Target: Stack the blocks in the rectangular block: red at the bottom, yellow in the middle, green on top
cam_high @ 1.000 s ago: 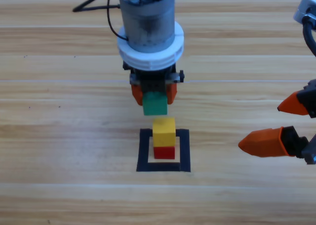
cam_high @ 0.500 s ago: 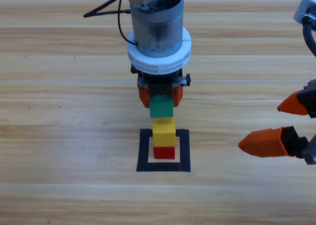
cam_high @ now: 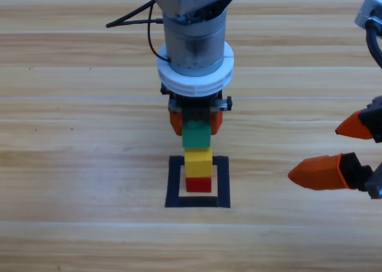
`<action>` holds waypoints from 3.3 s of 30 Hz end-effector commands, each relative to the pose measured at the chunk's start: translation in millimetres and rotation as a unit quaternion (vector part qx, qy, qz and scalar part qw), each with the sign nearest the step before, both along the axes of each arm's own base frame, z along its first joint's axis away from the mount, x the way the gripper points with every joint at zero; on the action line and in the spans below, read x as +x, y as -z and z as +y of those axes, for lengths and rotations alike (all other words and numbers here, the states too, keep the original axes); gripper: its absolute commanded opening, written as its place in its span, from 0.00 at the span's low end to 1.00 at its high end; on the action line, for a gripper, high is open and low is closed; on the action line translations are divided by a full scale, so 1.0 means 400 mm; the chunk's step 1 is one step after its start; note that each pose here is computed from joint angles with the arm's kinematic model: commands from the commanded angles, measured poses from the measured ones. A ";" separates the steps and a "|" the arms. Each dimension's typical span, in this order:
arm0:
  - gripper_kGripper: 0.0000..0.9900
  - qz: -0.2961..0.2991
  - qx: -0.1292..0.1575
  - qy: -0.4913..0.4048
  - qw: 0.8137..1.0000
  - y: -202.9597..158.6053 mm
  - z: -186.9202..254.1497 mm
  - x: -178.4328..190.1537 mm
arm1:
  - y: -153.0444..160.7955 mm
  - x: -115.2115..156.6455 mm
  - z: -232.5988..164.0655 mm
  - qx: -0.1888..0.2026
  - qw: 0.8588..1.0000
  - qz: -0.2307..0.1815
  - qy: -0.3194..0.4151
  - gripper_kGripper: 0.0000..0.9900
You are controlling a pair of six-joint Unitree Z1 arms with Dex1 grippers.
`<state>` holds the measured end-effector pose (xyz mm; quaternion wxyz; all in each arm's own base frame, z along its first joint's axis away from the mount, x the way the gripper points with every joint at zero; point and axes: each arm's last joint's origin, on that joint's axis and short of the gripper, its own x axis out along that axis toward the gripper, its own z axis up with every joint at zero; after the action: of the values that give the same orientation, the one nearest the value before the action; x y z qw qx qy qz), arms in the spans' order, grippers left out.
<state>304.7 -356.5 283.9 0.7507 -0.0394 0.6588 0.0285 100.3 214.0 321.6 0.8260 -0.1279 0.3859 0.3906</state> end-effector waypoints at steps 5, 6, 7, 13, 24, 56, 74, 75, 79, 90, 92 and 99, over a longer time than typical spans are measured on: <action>0.03 0.015 0.024 0.012 1.000 0.051 -0.028 -0.019 | 0.047 -0.003 0.023 -0.027 1.000 0.015 -0.007 1.00; 0.03 0.015 0.024 0.012 1.000 0.052 -0.028 -0.019 | 0.047 -0.003 0.023 -0.027 1.000 0.015 -0.007 1.00; 0.03 0.015 0.024 0.012 1.000 0.052 -0.028 -0.019 | 0.047 -0.003 0.023 -0.027 1.000 0.015 -0.007 1.00; 0.03 0.017 0.027 0.012 0.999 0.055 -0.029 -0.023 | 0.048 -0.003 0.024 -0.027 1.000 0.015 -0.007 1.00; 0.03 0.021 0.033 0.011 0.999 0.072 -0.033 -0.020 | 0.050 -0.002 0.024 -0.029 0.999 0.015 -0.007 1.00; 0.03 0.032 0.042 0.009 0.999 0.100 -0.042 -0.025 | 0.053 -0.002 0.026 -0.029 0.999 0.013 -0.008 1.00; 0.03 0.032 0.044 0.006 0.999 0.110 -0.050 -0.024 | 0.057 0.000 0.029 -0.030 0.999 0.013 -0.008 1.00; 0.05 0.032 0.043 0.005 0.999 0.107 -0.048 -0.023 | 0.057 0.000 0.029 -0.030 0.999 0.013 -0.008 1.00; 0.33 0.024 0.033 0.007 0.999 0.088 -0.052 -0.026 | 0.057 0.000 0.030 -0.030 0.999 0.013 -0.008 1.00; 0.98 0.019 0.032 0.007 0.999 0.062 -0.040 -0.042 | 0.056 -0.001 0.026 -0.029 0.999 0.013 -0.008 1.00; 0.99 0.017 0.030 0.007 0.999 0.055 -0.038 -0.043 | 0.051 -0.003 0.023 -0.025 1.000 0.012 -0.006 1.00; 0.98 -0.104 -0.026 0.023 0.994 -0.202 0.020 -0.166 | 0.036 -0.004 0.005 -0.020 1.000 -0.006 0.009 1.00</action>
<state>293.1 -364.6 278.9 0.7582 -0.0260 0.6501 0.0417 100.7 214.9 320.5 0.8272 -0.1263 0.3834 0.3908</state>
